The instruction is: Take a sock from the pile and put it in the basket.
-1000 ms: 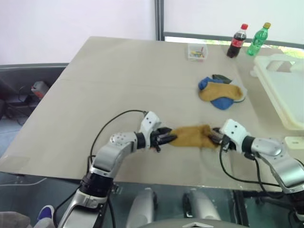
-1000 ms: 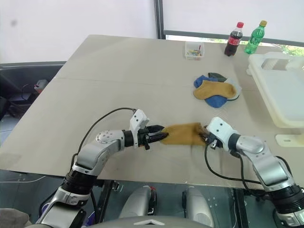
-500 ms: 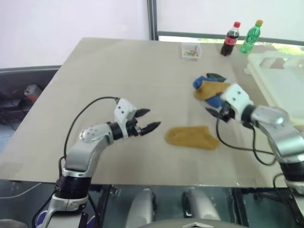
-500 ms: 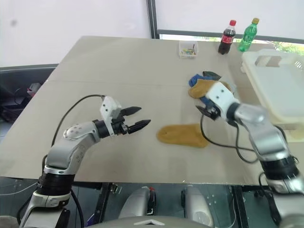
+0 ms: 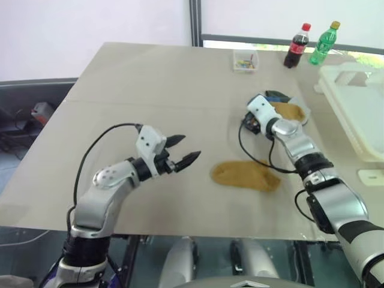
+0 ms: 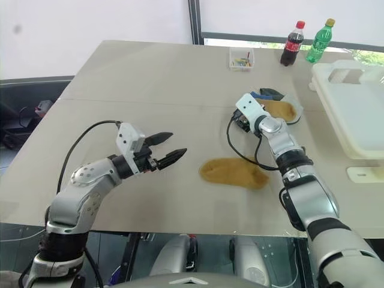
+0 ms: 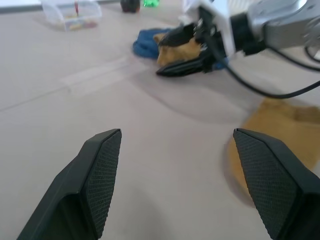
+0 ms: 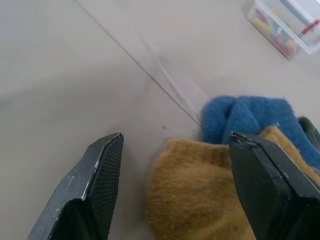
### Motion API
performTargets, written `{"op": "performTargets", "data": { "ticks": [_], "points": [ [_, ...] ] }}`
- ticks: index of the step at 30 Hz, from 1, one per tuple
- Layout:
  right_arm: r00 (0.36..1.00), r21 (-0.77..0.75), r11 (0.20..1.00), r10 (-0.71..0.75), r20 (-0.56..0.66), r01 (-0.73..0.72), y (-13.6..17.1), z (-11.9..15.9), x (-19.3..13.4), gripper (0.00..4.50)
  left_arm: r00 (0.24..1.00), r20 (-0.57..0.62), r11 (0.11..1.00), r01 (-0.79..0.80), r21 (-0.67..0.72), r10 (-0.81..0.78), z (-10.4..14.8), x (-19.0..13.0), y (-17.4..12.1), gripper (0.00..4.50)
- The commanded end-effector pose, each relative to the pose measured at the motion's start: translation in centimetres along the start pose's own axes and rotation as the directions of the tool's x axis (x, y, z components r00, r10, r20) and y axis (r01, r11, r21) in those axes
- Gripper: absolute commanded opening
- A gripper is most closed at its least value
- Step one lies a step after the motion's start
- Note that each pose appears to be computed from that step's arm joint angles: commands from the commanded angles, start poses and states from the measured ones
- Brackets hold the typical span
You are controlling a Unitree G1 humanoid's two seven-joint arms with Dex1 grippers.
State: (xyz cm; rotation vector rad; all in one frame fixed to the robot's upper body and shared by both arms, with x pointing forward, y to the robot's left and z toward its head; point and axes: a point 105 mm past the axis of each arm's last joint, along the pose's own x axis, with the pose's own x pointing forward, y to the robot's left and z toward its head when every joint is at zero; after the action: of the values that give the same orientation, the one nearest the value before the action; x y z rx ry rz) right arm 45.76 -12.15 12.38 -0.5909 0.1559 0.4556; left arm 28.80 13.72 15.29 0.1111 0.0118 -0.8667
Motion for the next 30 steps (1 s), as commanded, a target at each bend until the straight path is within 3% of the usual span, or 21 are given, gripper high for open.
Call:
{"op": "performTargets", "data": {
  "ticks": [1, 5, 7, 9, 12, 14, 15, 19, 26, 30],
  "points": [
    [1.0, -0.013, 0.999, -0.031, 0.004, 0.031, -1.0, 0.3, -0.2, 3.44, 0.998, 0.056, 0.999, 0.003, 0.042, -0.005, 1.8, -0.5, -0.3, 3.82],
    [1.0, -0.002, 1.0, 0.0, 0.003, 0.0, -0.1, 0.2, -0.2, 3.44, 0.996, 0.082, 0.999, 0.022, 0.035, -0.025, 2.3, -0.2, -0.8, 3.82],
    [1.0, 0.01, 1.0, 0.005, -0.007, -0.004, 0.2, -0.1, -0.3, 3.49, 0.995, 0.089, 0.999, 0.041, 0.033, -0.044, 2.6, -0.2, -1.0, 4.33],
    [1.0, 0.025, 1.0, 0.001, -0.02, 0.0, 0.2, -0.4, -0.4, 3.49, 0.995, 0.093, 0.998, 0.037, 0.044, -0.041, 2.7, -0.2, -0.9, 4.46],
    [0.999, 0.053, 0.999, -0.001, -0.033, 0.003, 0.4, -0.9, -0.4, 2.8, 0.997, 0.079, 0.997, 0.02, 0.07, -0.026, 2.5, -0.4, -0.7, 4.5],
    [0.999, 0.061, 0.998, 0.0, -0.038, 0.002, 0.5, -1.2, -0.4, 1.98, 0.997, 0.075, 0.998, 0.016, 0.054, -0.02, 2.2, -0.4, -0.7, 4.5],
    [0.999, 0.066, 0.998, 0.003, -0.041, 0.0, 0.5, -1.3, -0.4, 1.77, 0.994, 0.103, 0.999, 0.023, 0.027, -0.026, 2.3, -0.4, -0.9, 4.5],
    [0.999, 0.074, 0.997, 0.01, -0.04, -0.007, 0.7, -1.3, -0.5, 0.02, 0.991, 0.118, 0.998, 0.06, -0.02, -0.058, 2.0, -0.5, -1.3, 4.5],
    [0.989, 0.154, 0.979, 0.123, 0.076, -0.134, 3.7, 1.9, -1.1, 0.02, 0.993, 0.119, 0.999, 0.022, -0.031, -0.018, 1.6, -1.0, -0.3, 4.5],
    [0.931, 0.278, 0.895, 0.298, 0.211, -0.349, 7.9, 5.7, -2.6, 0.02, 0.993, 0.116, 0.998, -0.027, -0.048, 0.033, 1.1, -1.5, 0.9, 4.5]
  ]
}}
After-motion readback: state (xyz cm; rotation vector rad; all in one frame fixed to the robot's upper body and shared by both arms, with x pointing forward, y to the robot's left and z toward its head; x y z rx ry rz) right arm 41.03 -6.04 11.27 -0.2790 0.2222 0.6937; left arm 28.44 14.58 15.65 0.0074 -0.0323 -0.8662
